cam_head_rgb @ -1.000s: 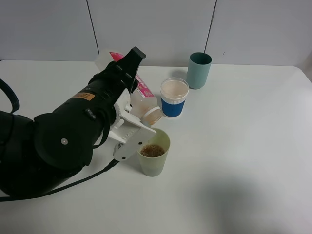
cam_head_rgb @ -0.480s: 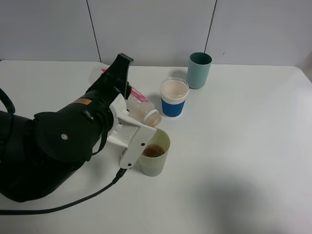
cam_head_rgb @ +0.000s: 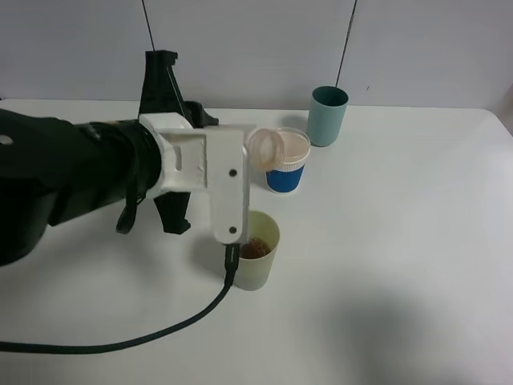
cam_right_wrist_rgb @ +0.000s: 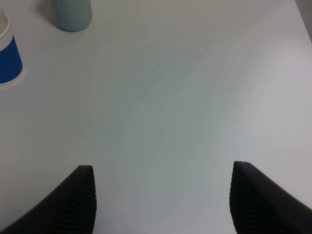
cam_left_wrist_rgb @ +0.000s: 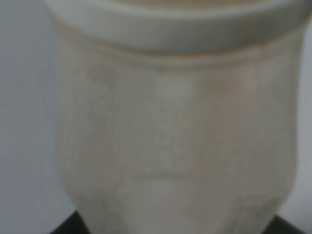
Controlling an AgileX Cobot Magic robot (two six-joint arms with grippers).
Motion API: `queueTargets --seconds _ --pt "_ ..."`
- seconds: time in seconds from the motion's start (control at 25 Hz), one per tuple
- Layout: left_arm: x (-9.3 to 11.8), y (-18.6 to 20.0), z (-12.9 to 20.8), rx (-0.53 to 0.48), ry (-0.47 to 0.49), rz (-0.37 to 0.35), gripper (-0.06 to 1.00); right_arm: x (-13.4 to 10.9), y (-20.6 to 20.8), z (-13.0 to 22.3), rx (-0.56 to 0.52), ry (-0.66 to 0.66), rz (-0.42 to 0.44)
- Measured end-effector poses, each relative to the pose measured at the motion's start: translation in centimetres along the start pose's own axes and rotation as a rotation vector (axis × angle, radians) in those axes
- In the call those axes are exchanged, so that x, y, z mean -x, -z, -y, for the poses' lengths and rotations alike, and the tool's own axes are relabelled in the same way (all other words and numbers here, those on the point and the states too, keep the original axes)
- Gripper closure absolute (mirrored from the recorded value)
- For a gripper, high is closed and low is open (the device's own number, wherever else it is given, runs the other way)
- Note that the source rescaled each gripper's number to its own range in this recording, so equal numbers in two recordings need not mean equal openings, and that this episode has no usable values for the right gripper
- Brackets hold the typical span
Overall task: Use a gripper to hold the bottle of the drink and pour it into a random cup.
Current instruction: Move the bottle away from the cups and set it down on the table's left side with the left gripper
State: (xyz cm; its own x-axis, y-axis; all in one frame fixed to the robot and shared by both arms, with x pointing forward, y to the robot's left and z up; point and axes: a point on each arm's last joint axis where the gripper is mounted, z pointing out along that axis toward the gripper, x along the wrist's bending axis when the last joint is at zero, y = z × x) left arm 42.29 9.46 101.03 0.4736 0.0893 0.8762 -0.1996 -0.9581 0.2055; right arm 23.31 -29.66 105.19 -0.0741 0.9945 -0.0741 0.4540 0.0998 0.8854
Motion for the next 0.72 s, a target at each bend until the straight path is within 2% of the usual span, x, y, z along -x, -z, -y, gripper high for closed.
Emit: queueTargets --seconds 0.16,0.28,0.32,0.52,0.72 --pt "-2.2 0.1 0.9 0.13 0.203 -0.004 0.94 0.0 0.0 0.0 0.0 0.0 0.0" --pt "-3.6 0.0 2.1 0.212 0.395 0.029 0.94 0.0 0.0 0.0 0.0 0.0 0.0" --pt "-4.0 0.0 2.5 0.23 0.433 0.035 0.94 0.0 0.0 0.0 0.0 0.0 0.0" --pt "-5.9 0.0 5.7 0.219 0.741 0.055 0.94 0.0 0.0 0.0 0.0 0.0 0.0" --pt "-7.5 0.5 8.3 0.189 0.953 0.011 0.94 0.0 0.0 0.0 0.0 0.0 0.0"
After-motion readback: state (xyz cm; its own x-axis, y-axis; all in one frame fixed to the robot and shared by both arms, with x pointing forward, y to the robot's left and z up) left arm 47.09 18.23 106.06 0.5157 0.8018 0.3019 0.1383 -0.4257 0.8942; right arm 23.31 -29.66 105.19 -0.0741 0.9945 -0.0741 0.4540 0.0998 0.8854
